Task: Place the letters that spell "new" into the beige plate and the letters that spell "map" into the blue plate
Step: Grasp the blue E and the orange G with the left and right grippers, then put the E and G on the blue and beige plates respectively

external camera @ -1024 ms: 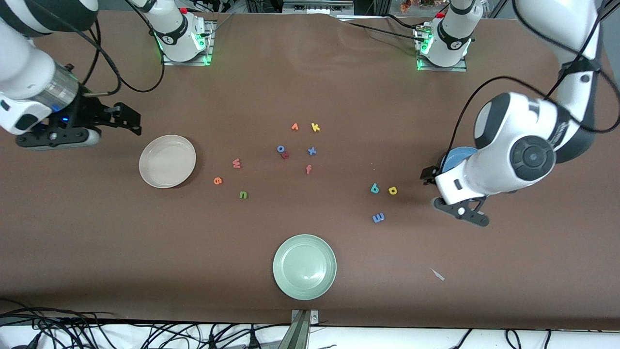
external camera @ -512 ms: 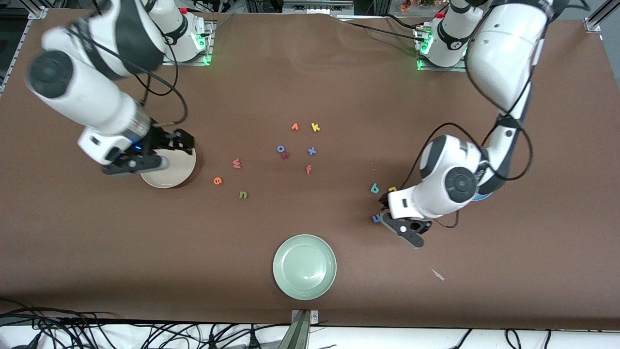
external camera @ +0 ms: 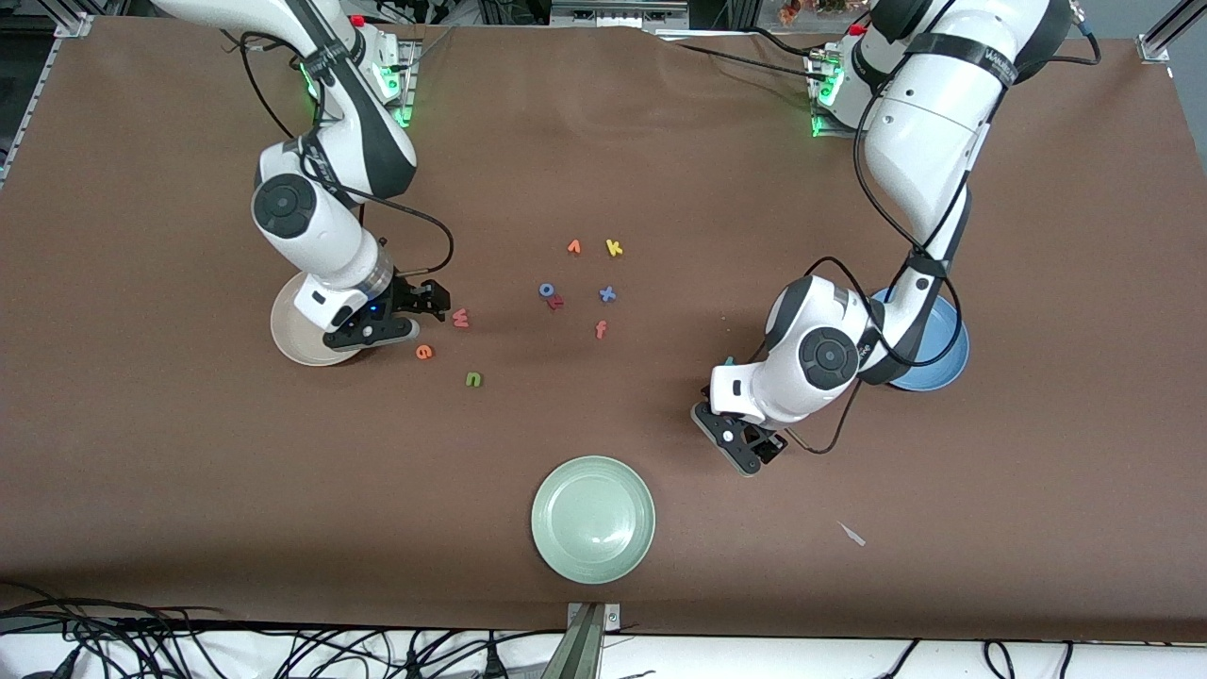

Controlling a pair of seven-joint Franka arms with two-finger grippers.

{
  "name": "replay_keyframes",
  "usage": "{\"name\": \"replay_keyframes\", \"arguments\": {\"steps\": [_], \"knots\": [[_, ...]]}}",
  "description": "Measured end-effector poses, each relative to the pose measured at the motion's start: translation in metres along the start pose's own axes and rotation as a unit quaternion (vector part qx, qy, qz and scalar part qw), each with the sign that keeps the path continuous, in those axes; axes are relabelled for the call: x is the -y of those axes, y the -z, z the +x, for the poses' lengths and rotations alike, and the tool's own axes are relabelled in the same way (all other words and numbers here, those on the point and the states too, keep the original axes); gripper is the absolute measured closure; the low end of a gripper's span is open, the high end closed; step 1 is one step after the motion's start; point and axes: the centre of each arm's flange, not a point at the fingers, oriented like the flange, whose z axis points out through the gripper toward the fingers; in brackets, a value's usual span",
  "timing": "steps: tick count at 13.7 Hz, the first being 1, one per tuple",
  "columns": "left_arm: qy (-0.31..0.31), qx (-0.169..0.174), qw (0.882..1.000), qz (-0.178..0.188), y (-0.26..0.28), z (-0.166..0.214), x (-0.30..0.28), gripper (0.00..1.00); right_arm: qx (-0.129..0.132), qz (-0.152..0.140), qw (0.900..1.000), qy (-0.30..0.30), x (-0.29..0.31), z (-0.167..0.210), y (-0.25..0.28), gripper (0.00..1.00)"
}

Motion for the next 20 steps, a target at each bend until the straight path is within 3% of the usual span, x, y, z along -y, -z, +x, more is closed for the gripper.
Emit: {"name": "replay_keyframes", "arguments": {"steps": [4, 6, 11, 14, 17, 19, 20], "knots": [[-0.011, 0.013, 1.000, -0.002, -0.017, -0.007, 0.000, 0.01, -0.018, -0.009, 0.999, 0.034, -0.001, -0.011, -0.047, 0.00], [-0.012, 0.015, 1.000, -0.003, -0.020, -0.008, -0.001, 0.11, -0.017, -0.011, 0.999, 0.044, -0.001, -0.012, -0.061, 0.00], [-0.013, 0.026, 1.000, -0.007, -0.029, -0.017, 0.000, 0.19, -0.019, -0.011, 0.999, 0.046, -0.018, -0.009, -0.076, 0.04], [-0.013, 0.026, 1.000, -0.005, -0.027, -0.018, 0.003, 0.47, -0.015, -0.014, 0.998, 0.053, -0.039, -0.002, -0.086, 0.04], [-0.019, 0.029, 0.999, -0.001, -0.027, -0.018, 0.003, 0.50, -0.022, -0.013, 0.998, 0.052, -0.040, 0.008, -0.086, 0.06], [-0.021, 0.029, 0.999, 0.002, -0.026, -0.018, 0.004, 0.72, -0.028, -0.011, 0.998, 0.051, -0.039, 0.016, -0.084, 0.08], [-0.021, 0.029, 0.999, 0.002, -0.026, -0.018, 0.004, 0.74, -0.028, -0.011, 0.998, 0.050, -0.039, 0.017, -0.085, 0.08]]}}
